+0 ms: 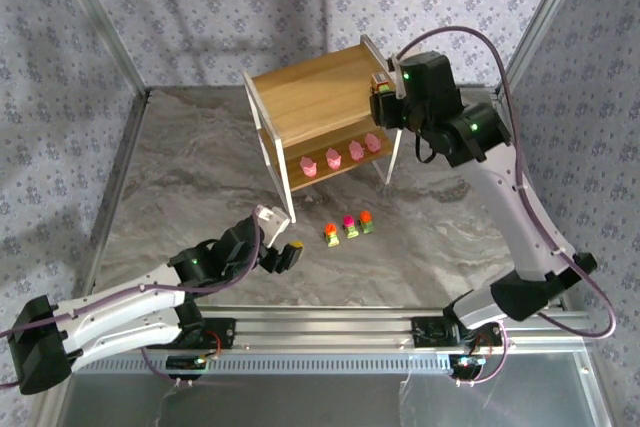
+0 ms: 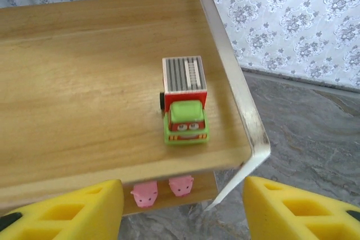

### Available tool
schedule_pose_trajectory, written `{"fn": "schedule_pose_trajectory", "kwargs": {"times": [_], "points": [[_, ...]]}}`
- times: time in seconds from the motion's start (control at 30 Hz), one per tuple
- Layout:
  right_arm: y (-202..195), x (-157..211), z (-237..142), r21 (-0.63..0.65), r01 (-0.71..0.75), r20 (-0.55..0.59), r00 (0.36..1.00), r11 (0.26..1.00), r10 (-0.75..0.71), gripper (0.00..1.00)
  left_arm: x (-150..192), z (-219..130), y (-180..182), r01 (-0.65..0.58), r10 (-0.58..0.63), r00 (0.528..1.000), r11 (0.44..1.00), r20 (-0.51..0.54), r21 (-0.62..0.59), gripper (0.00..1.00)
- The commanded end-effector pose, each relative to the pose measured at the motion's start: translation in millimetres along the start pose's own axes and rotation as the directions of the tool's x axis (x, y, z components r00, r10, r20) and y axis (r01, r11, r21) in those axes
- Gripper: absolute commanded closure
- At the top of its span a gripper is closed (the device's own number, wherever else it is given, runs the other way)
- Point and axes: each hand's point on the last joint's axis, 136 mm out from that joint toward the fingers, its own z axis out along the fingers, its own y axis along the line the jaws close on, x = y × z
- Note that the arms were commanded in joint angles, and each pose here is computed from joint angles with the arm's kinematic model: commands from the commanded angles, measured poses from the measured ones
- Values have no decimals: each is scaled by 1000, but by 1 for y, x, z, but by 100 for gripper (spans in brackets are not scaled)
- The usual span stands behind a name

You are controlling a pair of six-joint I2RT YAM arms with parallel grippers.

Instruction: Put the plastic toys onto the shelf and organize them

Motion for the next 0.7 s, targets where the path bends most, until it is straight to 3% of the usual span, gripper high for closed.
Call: {"fn": "schedule_pose_trajectory", "kwargs": {"times": [0.0, 0.37, 0.67], "points": [[-2, 5, -9, 22, -28, 27, 999, 999, 27, 38, -8, -1, -8, -5, 4, 1000, 999, 19, 33, 14], [6, 56, -19, 4, -22, -17, 1000, 1000, 22, 34, -1, 13, -19, -22, 25, 999, 997, -42, 68, 14], [26, 111, -3, -41, -12, -99, 995, 999, 8, 33, 7, 26, -30, -44, 54, 993, 994, -106, 96, 14]]}}
